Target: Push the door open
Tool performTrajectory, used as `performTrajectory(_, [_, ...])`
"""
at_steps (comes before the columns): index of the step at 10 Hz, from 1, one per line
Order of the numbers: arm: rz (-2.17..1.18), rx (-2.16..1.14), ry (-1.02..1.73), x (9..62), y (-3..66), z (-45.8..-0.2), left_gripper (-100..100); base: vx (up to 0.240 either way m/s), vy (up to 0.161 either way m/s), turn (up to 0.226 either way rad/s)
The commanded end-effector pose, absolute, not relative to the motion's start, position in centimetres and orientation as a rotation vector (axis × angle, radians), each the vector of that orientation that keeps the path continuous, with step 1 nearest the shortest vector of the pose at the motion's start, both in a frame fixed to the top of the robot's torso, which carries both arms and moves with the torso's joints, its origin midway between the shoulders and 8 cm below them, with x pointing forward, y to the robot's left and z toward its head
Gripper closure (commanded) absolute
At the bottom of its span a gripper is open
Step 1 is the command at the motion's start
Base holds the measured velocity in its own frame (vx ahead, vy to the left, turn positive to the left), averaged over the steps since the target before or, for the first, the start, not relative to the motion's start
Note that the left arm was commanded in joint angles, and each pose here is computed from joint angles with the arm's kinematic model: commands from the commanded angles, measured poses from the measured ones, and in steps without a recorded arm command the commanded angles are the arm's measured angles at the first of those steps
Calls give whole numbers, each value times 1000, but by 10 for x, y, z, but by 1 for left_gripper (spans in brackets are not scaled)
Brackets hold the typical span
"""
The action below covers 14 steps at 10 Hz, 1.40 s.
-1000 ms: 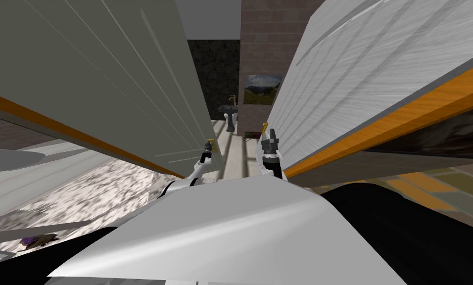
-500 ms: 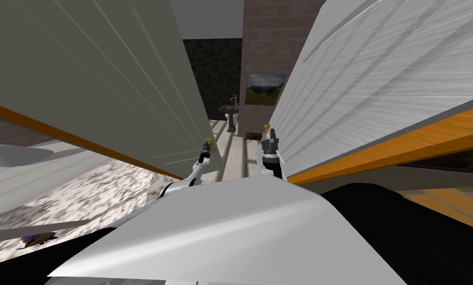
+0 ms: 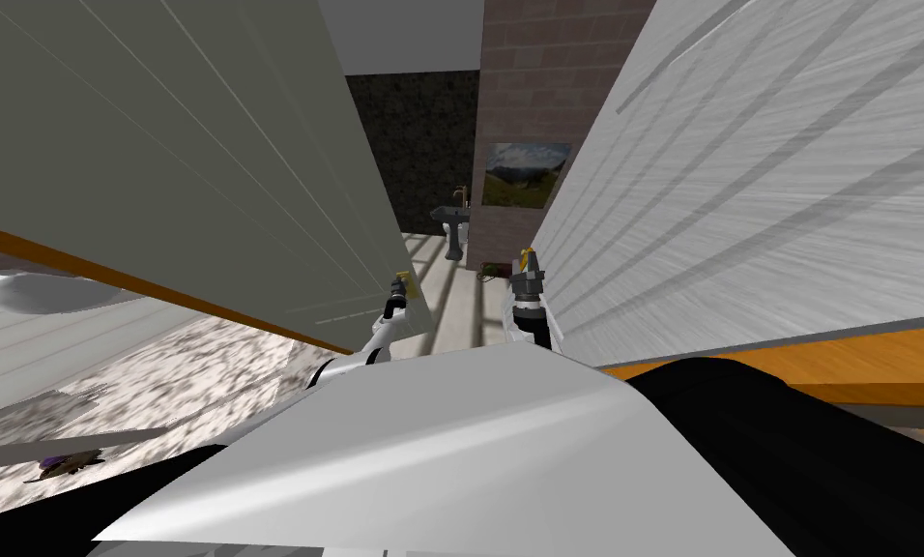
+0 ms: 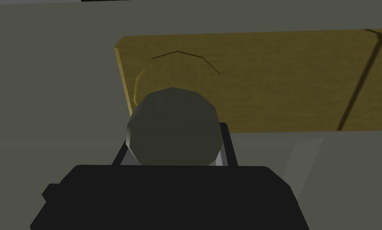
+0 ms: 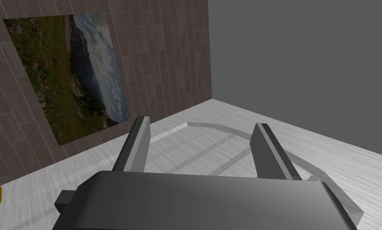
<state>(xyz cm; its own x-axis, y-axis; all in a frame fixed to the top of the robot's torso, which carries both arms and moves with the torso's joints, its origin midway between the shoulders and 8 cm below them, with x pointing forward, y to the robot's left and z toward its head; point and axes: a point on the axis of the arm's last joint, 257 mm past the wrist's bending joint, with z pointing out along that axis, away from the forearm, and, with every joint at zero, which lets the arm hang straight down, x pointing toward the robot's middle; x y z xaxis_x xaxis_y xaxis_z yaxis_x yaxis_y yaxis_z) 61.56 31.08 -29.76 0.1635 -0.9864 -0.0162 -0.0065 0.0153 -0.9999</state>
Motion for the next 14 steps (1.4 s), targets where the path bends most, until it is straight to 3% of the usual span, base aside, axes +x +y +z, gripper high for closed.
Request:
performTrajectory(1, [-1068, -1280, 1078, 616, 319, -295, 100, 160, -122, 67])
performTrajectory(14, [-1049, -1298, 1056, 611, 344, -297, 100, 172, -56, 97])
